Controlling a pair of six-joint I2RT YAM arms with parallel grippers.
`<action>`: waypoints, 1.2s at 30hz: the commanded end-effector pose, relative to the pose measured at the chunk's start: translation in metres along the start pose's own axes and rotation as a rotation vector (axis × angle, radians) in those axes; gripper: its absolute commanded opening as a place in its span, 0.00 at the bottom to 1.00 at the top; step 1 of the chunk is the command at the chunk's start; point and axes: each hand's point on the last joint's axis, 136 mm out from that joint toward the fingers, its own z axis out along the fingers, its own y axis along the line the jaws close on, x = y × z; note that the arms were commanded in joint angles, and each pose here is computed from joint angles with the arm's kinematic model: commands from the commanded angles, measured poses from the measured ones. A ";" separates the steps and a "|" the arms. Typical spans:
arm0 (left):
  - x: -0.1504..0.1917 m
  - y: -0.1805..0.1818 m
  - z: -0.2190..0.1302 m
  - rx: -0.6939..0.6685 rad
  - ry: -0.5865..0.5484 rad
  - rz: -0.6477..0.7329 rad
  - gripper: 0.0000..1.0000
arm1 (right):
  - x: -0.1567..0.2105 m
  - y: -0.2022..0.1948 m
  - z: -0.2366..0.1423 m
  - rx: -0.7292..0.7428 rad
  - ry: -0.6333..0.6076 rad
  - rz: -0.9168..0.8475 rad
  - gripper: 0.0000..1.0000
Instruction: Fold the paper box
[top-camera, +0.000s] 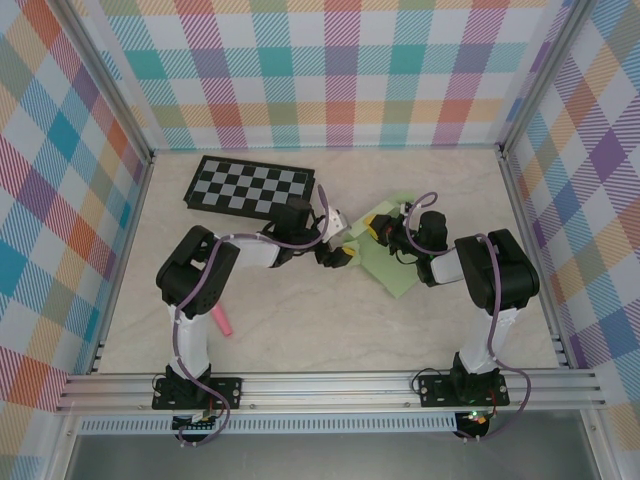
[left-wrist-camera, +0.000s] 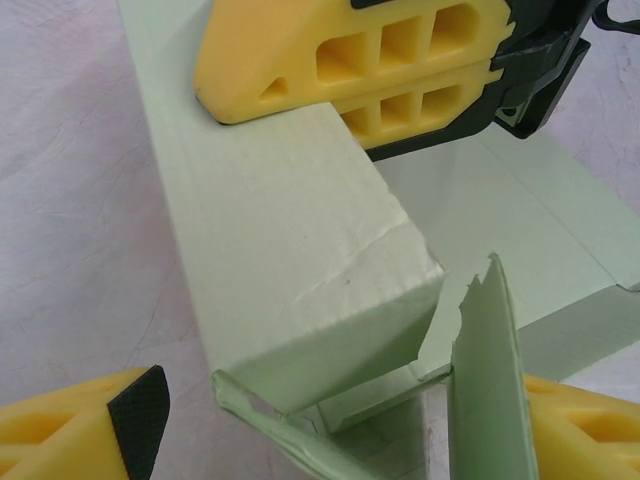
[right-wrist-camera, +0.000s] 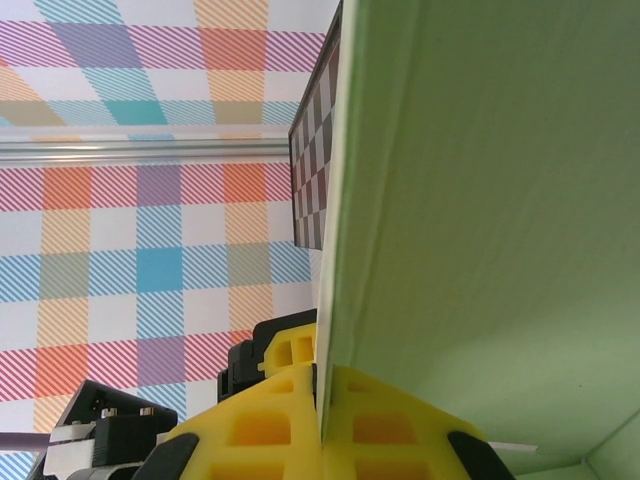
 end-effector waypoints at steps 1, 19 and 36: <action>-0.009 0.001 0.004 -0.022 0.003 0.007 0.80 | 0.010 -0.011 -0.001 0.027 0.028 0.002 0.00; -0.020 -0.010 0.028 -0.220 -0.008 -0.109 0.80 | 0.008 -0.011 -0.007 0.041 -0.044 0.001 0.00; -0.040 -0.052 0.026 -0.033 -0.078 0.013 0.83 | 0.014 -0.006 -0.017 0.005 -0.081 -0.047 0.00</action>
